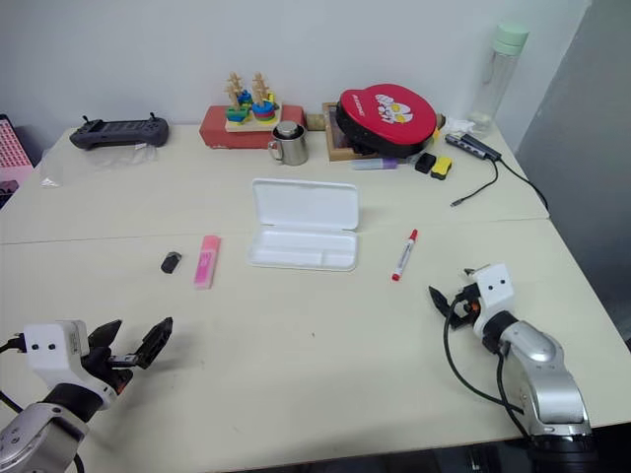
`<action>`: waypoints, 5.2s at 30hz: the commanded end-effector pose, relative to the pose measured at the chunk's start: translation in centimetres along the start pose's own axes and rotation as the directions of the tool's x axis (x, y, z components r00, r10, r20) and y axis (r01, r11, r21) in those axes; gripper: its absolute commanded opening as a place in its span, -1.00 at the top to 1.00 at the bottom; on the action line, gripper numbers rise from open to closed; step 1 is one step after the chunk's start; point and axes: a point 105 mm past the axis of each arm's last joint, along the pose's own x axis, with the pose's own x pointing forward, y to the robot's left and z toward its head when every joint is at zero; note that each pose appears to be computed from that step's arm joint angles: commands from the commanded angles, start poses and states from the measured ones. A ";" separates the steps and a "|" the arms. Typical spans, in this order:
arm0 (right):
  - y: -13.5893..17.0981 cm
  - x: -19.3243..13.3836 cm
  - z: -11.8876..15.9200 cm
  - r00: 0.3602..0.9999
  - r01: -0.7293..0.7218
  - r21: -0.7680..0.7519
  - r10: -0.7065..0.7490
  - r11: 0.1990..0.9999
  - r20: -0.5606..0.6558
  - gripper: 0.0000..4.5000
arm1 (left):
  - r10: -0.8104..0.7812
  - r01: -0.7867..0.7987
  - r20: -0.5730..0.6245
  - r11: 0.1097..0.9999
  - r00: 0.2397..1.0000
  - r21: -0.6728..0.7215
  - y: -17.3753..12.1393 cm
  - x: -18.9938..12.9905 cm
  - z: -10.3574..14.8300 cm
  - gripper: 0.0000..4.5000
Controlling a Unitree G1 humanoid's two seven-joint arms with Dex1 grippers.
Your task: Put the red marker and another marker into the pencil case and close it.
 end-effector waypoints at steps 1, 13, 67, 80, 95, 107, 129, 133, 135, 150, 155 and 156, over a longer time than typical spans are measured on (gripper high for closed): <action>0.3 -0.2 1.3 0.999 -0.001 -0.031 0.003 1.000 0.051 -0.99 | -0.030 0.028 0.040 0.999 0.999 0.044 -0.4 -0.2 1.0 -1.00; 0.1 0.1 1.5 0.999 0.000 -0.030 0.001 1.000 0.050 -0.99 | -0.004 0.004 0.022 0.999 1.000 0.033 -0.2 0.0 1.0 -1.00; 12.0 6.4 11.0 0.736 -0.671 -0.291 0.660 0.682 -0.149 -0.99 | -0.421 0.518 -0.312 0.767 0.851 0.377 -1.7 -0.5 2.6 -1.00; 15.3 8.0 10.0 0.621 -0.780 -0.315 0.734 0.541 -0.275 -0.99 | -0.410 0.504 -0.301 0.765 0.861 0.401 -1.3 0.0 2.8 -1.00; 15.6 11.1 8.8 0.621 -0.784 -0.276 0.705 0.557 -0.342 -0.99 | -0.405 0.495 -0.293 0.776 0.866 0.390 -1.7 0.1 2.7 -1.00; 15.2 11.4 6.6 0.601 -0.795 -0.249 0.669 0.552 -0.437 -0.51 | -0.399 0.489 -0.290 0.781 0.870 0.388 -2.0 0.2 2.6 -1.00; 15.8 10.4 7.3 0.569 -0.822 -0.298 0.695 0.485 -0.440 0.98 | -0.401 0.489 -0.290 0.786 0.869 0.379 -2.4 0.3 2.4 -1.00; 15.5 9.0 7.4 0.554 -0.830 -0.356 0.702 0.429 -0.447 0.98 | -0.402 0.490 -0.289 0.784 0.869 0.382 -2.5 0.4 2.4 -1.00; 14.8 7.3 7.4 0.544 -0.822 -0.477 0.679 0.312 -0.494 0.98 | -0.400 0.489 -0.292 0.782 0.869 0.385 -2.5 0.5 2.4 -1.00; 16.5 1.8 7.7 0.455 -0.859 -0.454 0.757 0.236 -0.468 0.98 | -0.418 0.543 -0.364 0.749 0.832 0.381 -2.1 0.9 1.7 -1.00; 17.4 0.9 7.2 0.435 -0.870 -0.436 0.773 0.229 -0.462 0.98 | -0.428 0.573 -0.402 0.723 0.809 0.385 -1.9 1.0 1.7 -1.00; 17.4 0.8 7.1 0.437 -0.871 -0.430 0.773 0.236 -0.461 0.98 | -0.430 0.576 -0.403 0.721 0.808 0.385 -1.9 1.1 1.8 -1.00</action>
